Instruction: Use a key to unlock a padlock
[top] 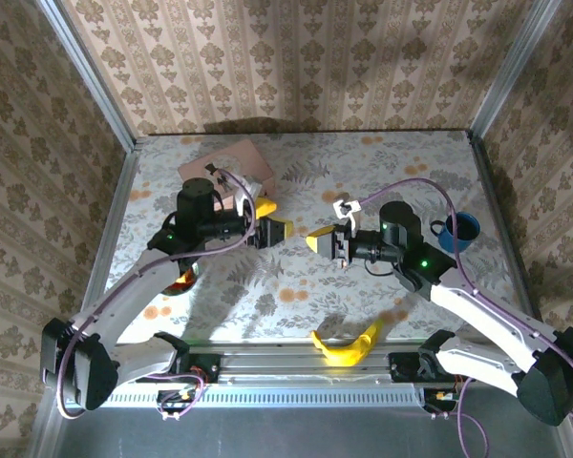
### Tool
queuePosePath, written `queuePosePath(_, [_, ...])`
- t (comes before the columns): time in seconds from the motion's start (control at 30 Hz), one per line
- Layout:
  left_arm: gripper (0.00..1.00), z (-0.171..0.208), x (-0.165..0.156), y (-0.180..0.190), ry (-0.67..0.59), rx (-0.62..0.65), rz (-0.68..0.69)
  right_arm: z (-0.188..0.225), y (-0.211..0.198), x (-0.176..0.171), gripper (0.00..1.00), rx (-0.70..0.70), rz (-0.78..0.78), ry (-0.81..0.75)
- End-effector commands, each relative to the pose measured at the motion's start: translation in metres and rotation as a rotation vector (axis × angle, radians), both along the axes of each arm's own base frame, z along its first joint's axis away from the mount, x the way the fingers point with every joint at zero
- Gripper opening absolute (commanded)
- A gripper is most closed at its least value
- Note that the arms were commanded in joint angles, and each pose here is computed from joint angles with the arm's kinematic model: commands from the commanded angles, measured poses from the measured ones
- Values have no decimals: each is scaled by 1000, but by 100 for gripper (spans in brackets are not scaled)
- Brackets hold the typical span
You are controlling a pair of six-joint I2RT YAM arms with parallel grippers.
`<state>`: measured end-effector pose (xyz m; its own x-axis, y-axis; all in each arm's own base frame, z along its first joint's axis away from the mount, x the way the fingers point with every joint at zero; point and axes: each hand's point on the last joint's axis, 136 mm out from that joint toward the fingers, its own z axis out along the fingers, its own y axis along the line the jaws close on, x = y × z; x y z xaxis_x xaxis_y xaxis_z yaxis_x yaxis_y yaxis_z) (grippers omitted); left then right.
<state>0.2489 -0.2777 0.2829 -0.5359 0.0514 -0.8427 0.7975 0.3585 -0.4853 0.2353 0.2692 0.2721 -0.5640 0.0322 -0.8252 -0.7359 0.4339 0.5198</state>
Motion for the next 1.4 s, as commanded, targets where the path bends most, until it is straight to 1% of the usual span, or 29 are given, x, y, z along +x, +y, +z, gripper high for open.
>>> queuePosePath(0.0, [100, -15, 36, 22, 24, 78, 253, -28, -19, 17, 0, -118, -160, 50])
queuePosePath(0.07, [100, -28, 50, 29, 56, 135, 335, -39, -27, 24, 0, -162, -222, 83])
queuePosePath(0.13, [100, -47, 67, 38, 108, 221, 432, -50, -33, 30, 0, -204, -270, 115])
queuePosePath(0.2, [100, -70, 82, 46, 156, 330, 529, -61, -39, 36, 0, -246, -319, 150])
queuePosePath(0.3, [100, -97, 100, 51, 208, 463, 632, -77, -48, 44, 0, -309, -383, 200])
queuePosePath(0.37, [100, -112, 111, 51, 238, 510, 686, -86, -53, 48, 0, -348, -416, 232])
queuePosePath(0.43, [100, -130, 121, 57, 283, 547, 773, -92, -55, 50, 0, -367, -427, 254])
queuePosePath(0.5, [100, -148, 130, 68, 342, 583, 890, -95, -54, 50, 0, -367, -428, 269])
queuePosePath(0.6, [98, -171, 140, 81, 396, 617, 1031, -97, -55, 51, 0, -361, -439, 279])
queuePosePath(0.73, [98, -191, 151, 99, 418, 682, 1193, -98, -58, 52, 0, -357, -453, 289])
queuePosePath(0.8, [98, -196, 159, 104, 402, 721, 1243, -97, -57, 52, 0, -349, -451, 288])
queuePosePath(0.87, [97, -198, 167, 104, 390, 733, 1269, -96, -56, 53, 0, -338, -447, 289])
queuePosePath(1.07, [96, -204, 186, 99, 371, 700, 1309, -93, -51, 54, 0, -310, -432, 293])
queuePosePath(1.2, [95, -211, 193, 105, 383, 711, 1343, -92, -49, 55, 0, -303, -421, 296])
queuePosePath(1.23, [93, -213, 193, 105, 385, 717, 1346, -92, -48, 55, 0, -303, -419, 295])
queuePosePath(1.37, [91, -219, 195, 107, 381, 741, 1351, -91, -46, 56, 0, -295, -413, 294])
